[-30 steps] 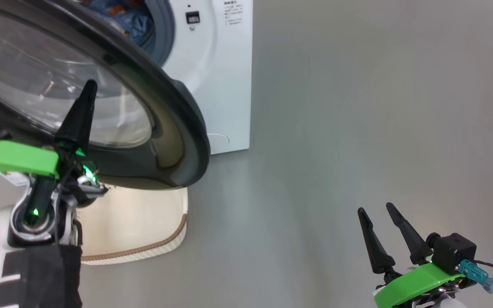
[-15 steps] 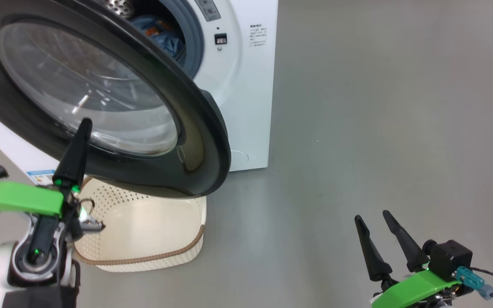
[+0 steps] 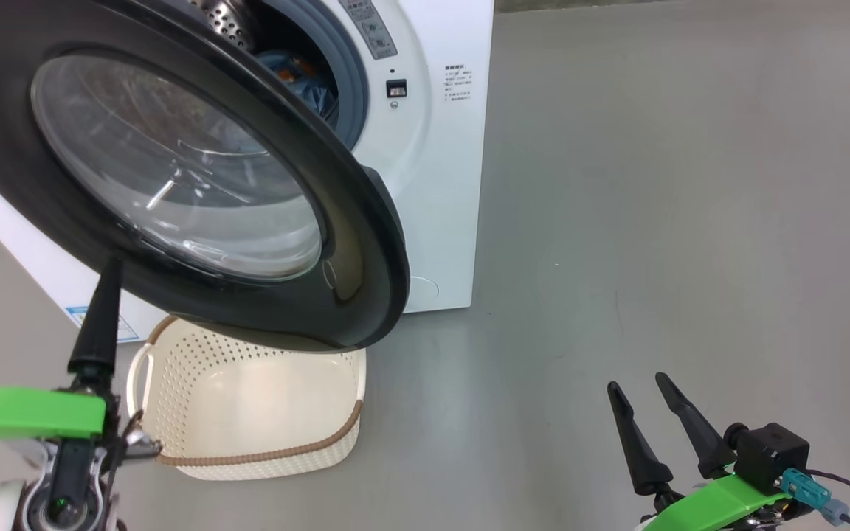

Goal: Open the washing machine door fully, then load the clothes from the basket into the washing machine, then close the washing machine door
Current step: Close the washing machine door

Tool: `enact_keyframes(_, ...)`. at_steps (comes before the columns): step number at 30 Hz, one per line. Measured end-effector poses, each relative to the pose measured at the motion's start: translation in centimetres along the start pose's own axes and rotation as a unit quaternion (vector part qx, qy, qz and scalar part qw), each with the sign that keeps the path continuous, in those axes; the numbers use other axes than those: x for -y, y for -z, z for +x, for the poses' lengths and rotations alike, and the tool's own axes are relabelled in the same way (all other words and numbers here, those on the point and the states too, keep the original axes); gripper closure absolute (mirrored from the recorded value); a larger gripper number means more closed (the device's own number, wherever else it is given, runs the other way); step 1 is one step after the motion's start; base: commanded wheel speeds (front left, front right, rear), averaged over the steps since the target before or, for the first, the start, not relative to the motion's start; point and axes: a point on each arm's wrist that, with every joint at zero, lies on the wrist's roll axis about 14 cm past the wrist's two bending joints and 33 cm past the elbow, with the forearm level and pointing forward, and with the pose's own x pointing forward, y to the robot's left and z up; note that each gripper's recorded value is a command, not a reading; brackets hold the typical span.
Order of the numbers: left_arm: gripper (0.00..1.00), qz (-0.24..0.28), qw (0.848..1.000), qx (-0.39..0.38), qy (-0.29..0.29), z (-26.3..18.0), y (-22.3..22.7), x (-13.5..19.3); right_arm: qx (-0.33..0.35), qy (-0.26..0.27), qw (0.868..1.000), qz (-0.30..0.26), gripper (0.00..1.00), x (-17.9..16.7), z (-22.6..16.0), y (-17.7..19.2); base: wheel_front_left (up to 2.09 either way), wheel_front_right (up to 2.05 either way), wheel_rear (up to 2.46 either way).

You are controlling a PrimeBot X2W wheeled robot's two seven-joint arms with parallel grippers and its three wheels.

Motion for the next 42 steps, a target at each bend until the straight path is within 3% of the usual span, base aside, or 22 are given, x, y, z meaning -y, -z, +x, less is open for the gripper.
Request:
enact_keyframes(8, 0.00, 0.151, 0.988, 0.019, -0.010, -2.2, -0.3, -1.7, -0.005, 0.002, 1.000, 0.001, 0.00, 0.1, -0.4, 0.3, 0.00, 0.00, 0.00)
enact_keyframes(12, 0.00, 0.247, 0.969, 0.005, -0.017, -3.2, -0.2, -3.1, -0.002, 0.001, 1.000, 0.000, 0.00, 0.0, -0.4, 0.1, 0.00, 0.00, 0.00)
enact_keyframes(16, 0.00, 0.308, 0.951, 0.027, -0.021, -3.6, -1.6, -3.2, 0.004, -0.002, 1.000, -0.001, 0.00, -0.2, -0.3, -0.2, 0.00, 0.00, 0.00)
enact_keyframes(24, 0.00, 0.443, 0.895, 0.038, -0.022, -5.4, -2.5, -2.9, 0.007, -0.006, 1.000, -0.001, 0.00, -0.4, -0.3, -0.5, 0.00, 0.00, 0.00)
enact_keyframes(32, 0.00, 0.514, 0.857, 0.017, -0.034, -7.2, -1.5, -3.7, 0.002, -0.006, 1.000, 0.000, 0.00, -0.5, -0.7, -0.1, 0.00, 0.00, 0.00)
enact_keyframes(42, 0.00, 0.539, 0.840, -0.001, -0.055, -9.5, -0.4, -4.7, 0.007, -0.009, 1.000, -0.008, 0.00, -0.6, -0.9, -0.4, 0.00, 0.00, 0.00)
